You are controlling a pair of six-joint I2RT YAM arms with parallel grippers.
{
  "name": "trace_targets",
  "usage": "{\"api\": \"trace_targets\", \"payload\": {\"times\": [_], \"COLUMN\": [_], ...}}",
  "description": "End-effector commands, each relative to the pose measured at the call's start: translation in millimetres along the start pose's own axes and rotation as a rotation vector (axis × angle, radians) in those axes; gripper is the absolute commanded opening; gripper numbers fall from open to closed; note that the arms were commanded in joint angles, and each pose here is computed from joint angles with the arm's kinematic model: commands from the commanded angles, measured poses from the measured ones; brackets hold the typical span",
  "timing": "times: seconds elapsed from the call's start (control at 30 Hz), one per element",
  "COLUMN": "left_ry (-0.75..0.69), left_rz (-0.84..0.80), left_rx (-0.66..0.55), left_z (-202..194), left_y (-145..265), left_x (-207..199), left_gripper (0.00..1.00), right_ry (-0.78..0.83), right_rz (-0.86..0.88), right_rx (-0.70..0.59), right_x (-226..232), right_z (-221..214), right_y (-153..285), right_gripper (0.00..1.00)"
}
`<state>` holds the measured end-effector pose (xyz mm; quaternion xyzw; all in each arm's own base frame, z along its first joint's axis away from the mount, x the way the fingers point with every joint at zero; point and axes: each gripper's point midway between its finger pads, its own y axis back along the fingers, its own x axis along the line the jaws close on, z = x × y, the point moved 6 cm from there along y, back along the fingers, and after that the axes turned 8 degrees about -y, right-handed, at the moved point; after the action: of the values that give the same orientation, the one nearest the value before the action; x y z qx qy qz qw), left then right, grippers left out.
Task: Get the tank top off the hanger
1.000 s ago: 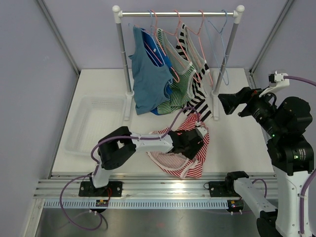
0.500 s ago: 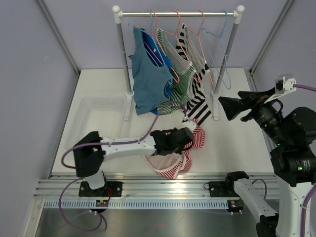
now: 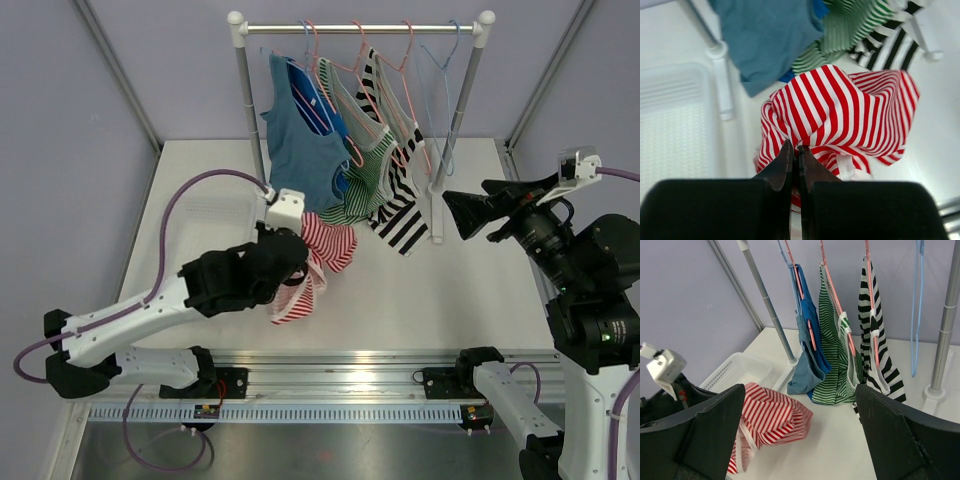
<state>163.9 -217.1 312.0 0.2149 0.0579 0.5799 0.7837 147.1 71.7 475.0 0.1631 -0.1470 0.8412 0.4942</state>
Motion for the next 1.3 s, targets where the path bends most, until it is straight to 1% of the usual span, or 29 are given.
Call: {"api": "trace_targets", "payload": {"times": [0.0,0.03,0.1,0.13,0.17,0.2,0.27,0.3,0.4,0.43,0.47,0.5,0.53,0.6,0.63,0.67,0.73,0.83,0.97,1.07,1.1,1.13,1.17,1.23,1.27], "left_ry": [0.078,0.114,0.163,0.217,0.229,0.262,0.298,0.313,0.331,0.353,0.360,0.389,0.409,0.447,0.468,0.476,0.484,0.495,0.506,0.516,0.518,0.514,0.518,0.533,0.543], "left_rz": [0.213,0.268,0.284,0.309,0.248,0.241,0.263,0.307,0.345,0.405,0.396,0.449,0.405,0.380,0.398,0.374,0.410,0.414,0.485,0.513,0.526,0.557,0.568,0.589,0.595], "left_rx": [-0.081,-0.082,-0.086,-0.095,-0.106,-0.138,-0.157,-0.155,-0.143,-0.126,-0.096,-0.073,-0.061,-0.047,-0.018,0.004,0.064,0.143,0.265,0.322,0.327,0.334,0.338,0.324,0.306], "left_z": [29,33,39,44,51,59,69,70,72,69,65,55,51,42,30,23,4,-19,-52,-69,-71,-73,-74,-70,-66], "left_y": [22,22,23,24,25,27,31,31,24,19,10,3,-3,-14,-21,-26,-35,-43,-53,-56,-56,-55,-54,-50,-47], "left_x": [60,76,92,109,110,116,133,145,160,177,180,197,198,206,217,217,224,221,225,228,232,236,239,246,249], "left_gripper": [0.00,0.00,0.00,0.00,0.00,0.00,0.00,0.00,0.00,0.00,0.00,0.00,0.00,0.00,0.00,0.00,0.00,0.00,0.00,0.00,0.20,0.25,0.27,0.42,0.43], "right_ry": [0.004,0.002,-0.011,-0.014,-0.023,-0.028,-0.033,-0.038,-0.043,-0.044,-0.051,-0.053,-0.055,-0.064,-0.062,-0.065,-0.069,-0.074,-0.071,-0.065,-0.065,-0.062,-0.063,-0.061,-0.060], "right_rz": [0.007,0.008,0.006,0.012,0.011,0.012,0.018,0.015,0.015,0.017,0.020,0.024,0.030,0.035,0.037,0.035,0.027,0.007,-0.041,-0.044,-0.046,-0.044,-0.044,-0.039,-0.031], "right_rx": [-0.048,-0.051,-0.044,-0.046,-0.041,-0.036,-0.023,-0.018,-0.005,-0.006,0.001,0.000,-0.002,0.006,0.002,0.007,0.014,0.031,0.058,0.081,0.085,0.087,0.094,0.101,0.106], "right_x": [2,2,-1,-1,-2,-3,-4,-5,-8,-9,-9,-9,-10,-12,-12,-14,-17,-23,-33,-36,-37,-38,-39,-39,-39], "right_z": [13,13,11,12,11,10,9,8,7,7,5,5,5,1,1,-1,-4,-10,-16,-20,-21,-22,-23,-23,-23], "right_y": [-6,-8,-12,-14,-17,-19,-24,-26,-32,-34,-37,-37,-40,-42,-43,-45,-48,-51,-57,-60,-61,-62,-63,-66,-67], "right_gripper": [0.99,1.00,1.00,0.99,0.99,0.99,0.99,0.99,0.99,0.99,1.00,0.99,0.99,0.99,0.99,1.00,0.99,0.99,0.99,1.00,1.00,1.00,0.99,0.99,1.00]}}
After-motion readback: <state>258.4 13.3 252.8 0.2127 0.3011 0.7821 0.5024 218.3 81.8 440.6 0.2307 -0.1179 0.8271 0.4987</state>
